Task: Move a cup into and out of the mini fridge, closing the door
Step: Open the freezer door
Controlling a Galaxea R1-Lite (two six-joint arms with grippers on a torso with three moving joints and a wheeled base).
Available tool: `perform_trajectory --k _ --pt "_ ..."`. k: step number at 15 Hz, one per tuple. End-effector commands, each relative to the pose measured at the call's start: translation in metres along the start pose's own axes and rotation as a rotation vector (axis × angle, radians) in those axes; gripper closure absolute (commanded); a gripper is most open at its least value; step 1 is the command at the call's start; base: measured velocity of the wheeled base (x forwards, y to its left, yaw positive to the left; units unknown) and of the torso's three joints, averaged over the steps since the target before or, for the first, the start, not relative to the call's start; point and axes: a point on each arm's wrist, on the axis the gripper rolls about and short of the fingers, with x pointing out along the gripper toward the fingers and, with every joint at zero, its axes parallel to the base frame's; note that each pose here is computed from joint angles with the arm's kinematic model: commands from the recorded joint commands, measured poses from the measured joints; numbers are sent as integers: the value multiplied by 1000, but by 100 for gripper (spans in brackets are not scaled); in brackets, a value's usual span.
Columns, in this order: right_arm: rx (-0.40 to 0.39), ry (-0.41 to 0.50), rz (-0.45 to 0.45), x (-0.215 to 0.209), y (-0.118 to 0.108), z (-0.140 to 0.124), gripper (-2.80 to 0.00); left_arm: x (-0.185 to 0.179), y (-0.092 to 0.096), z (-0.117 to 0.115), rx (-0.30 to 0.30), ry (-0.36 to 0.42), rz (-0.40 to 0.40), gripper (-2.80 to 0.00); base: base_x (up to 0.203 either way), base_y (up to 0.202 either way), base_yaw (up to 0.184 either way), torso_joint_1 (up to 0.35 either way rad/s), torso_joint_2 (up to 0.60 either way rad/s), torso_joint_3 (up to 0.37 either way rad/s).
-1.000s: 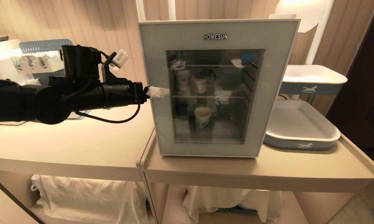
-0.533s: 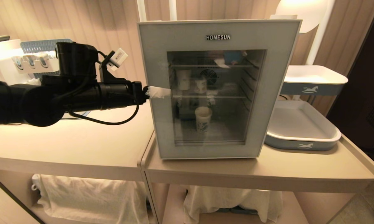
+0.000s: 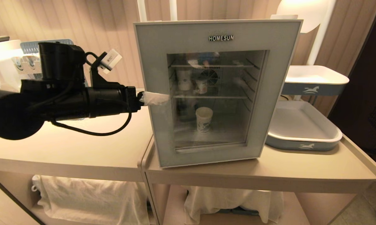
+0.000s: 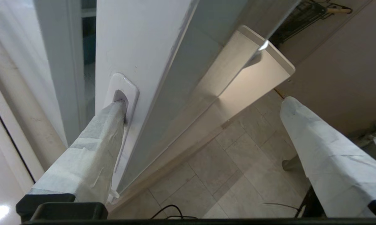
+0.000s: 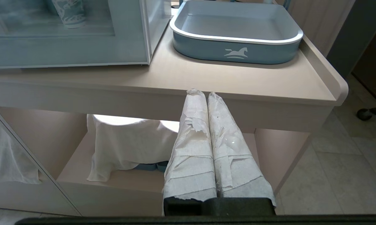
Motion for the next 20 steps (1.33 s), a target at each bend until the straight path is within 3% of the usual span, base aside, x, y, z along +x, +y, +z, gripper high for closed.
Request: perform_trajectory --k 1,10,13,14,17,20 --pt "0 0 1 0 0 0 0 -16 -11 1 8 -16 0 -280 0 0 0 0 0 0" --pt "0 1 1 0 0 0 0 -81 -49 -29 -23 41 6 -280 0 0 0 0 0 0" --pt "0 -1 1 0 0 0 0 -104 -54 -43 -36 47 46 -280 0 0 0 0 0 0" --pt "0 1 1 0 0 0 0 -111 -52 -44 -37 34 73 0 0 0 0 0 0 0" --pt "0 1 1 0 0 0 0 -117 -45 -43 14 20 127 0 0 0 0 0 0 0" --pt "0 1 1 0 0 0 0 -114 -31 -40 28 25 196 0 0 0 0 0 0 0"
